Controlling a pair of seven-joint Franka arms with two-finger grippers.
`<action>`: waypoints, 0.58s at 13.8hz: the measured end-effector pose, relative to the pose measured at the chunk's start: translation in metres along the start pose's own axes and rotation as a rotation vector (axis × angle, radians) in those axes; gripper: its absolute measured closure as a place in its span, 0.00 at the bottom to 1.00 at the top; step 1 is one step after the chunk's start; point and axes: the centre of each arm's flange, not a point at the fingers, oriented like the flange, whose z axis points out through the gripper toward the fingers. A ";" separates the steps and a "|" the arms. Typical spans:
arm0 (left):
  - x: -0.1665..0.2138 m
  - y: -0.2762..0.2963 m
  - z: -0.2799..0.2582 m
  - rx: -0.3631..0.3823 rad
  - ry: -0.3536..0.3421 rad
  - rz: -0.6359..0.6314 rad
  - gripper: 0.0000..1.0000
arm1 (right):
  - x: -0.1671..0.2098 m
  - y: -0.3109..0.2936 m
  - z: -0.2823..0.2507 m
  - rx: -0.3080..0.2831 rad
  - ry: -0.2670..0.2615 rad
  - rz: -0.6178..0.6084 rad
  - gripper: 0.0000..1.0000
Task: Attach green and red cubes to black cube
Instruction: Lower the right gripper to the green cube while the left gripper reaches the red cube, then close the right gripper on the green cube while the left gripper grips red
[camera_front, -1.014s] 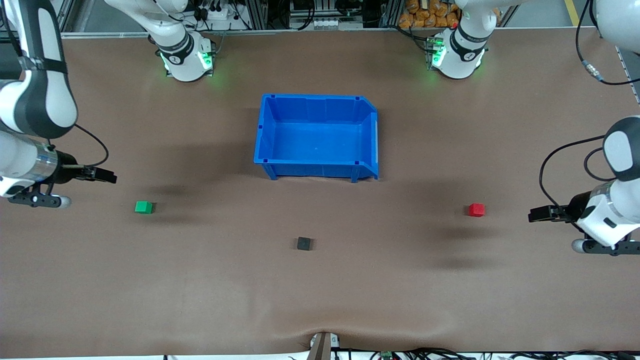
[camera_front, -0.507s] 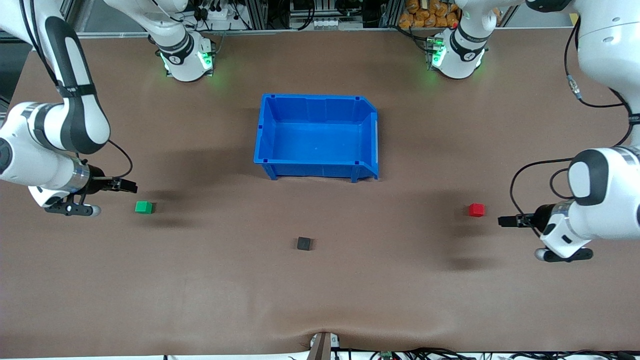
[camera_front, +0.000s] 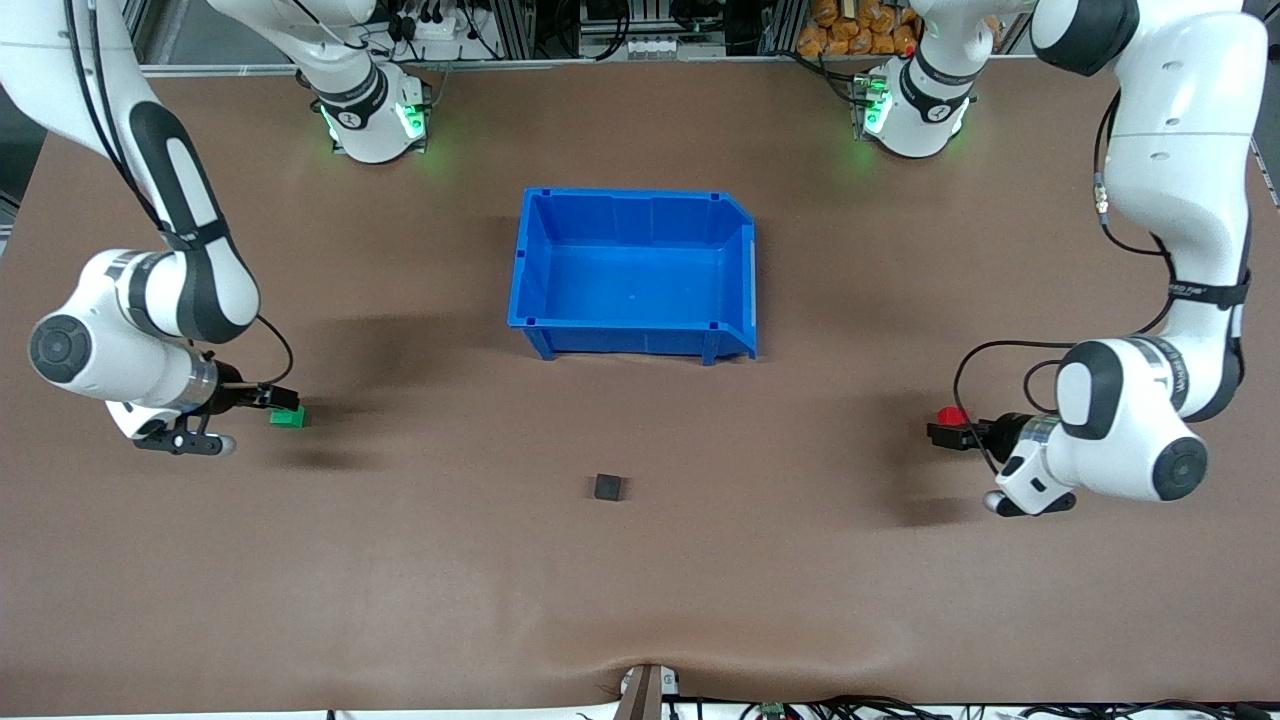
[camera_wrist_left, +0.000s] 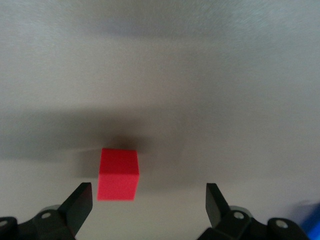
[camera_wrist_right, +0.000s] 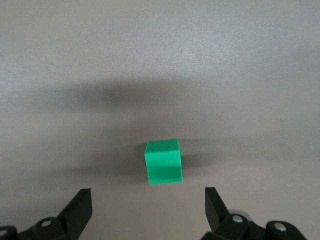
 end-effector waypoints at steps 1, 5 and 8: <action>0.001 0.003 0.003 0.029 0.002 0.015 0.00 | 0.001 -0.001 0.009 -0.001 -0.001 -0.003 0.00; 0.002 0.008 -0.004 0.146 0.021 0.068 0.00 | 0.006 -0.011 0.037 -0.005 0.009 -0.022 0.00; 0.002 0.008 -0.001 0.168 0.017 0.079 0.06 | 0.007 -0.009 0.054 -0.008 0.015 -0.021 0.00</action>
